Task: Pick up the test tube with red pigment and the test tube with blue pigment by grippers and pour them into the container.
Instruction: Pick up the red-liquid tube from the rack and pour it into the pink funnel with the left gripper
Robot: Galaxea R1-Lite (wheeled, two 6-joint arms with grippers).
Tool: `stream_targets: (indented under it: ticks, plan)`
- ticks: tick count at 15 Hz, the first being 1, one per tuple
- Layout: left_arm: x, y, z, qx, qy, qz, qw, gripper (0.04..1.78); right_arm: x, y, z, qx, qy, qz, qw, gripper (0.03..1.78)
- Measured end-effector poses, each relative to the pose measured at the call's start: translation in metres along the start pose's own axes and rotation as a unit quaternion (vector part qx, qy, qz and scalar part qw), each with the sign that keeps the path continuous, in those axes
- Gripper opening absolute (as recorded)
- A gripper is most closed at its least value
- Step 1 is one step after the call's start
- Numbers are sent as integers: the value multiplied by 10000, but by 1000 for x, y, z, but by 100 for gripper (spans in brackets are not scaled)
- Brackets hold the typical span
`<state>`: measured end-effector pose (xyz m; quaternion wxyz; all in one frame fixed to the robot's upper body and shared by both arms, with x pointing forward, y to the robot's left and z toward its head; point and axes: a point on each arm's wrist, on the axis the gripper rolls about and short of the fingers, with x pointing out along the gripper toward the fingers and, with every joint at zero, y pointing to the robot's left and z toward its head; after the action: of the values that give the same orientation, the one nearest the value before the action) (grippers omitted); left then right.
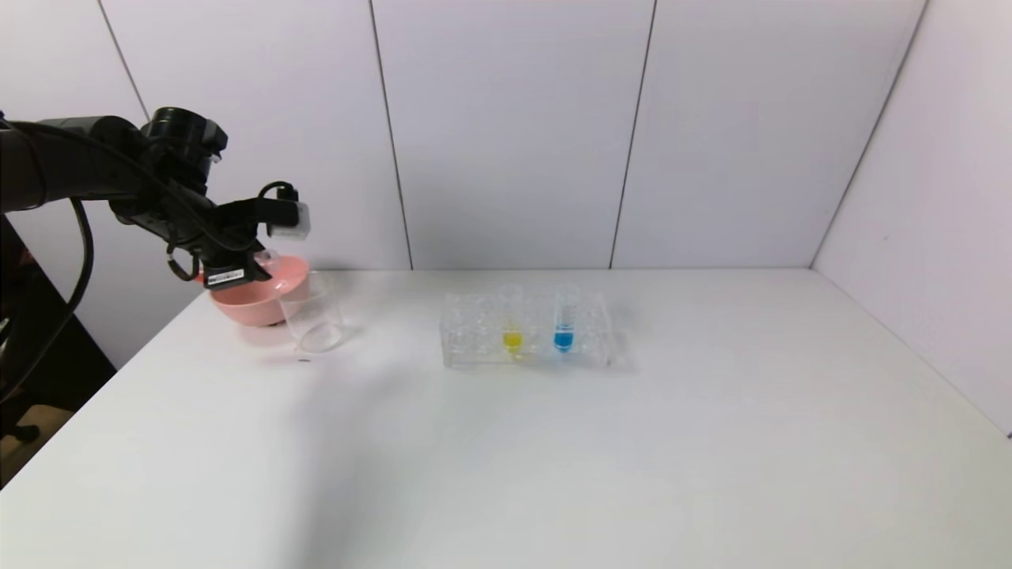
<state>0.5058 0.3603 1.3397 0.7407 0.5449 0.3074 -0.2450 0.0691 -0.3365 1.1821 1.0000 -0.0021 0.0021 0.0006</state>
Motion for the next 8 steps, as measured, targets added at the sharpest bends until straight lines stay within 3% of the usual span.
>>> stream_targets:
  ticks: [8]
  plan:
    - [1,0,5,294,218,95,9993,46,0,0,0,0,2,0,10000,177]
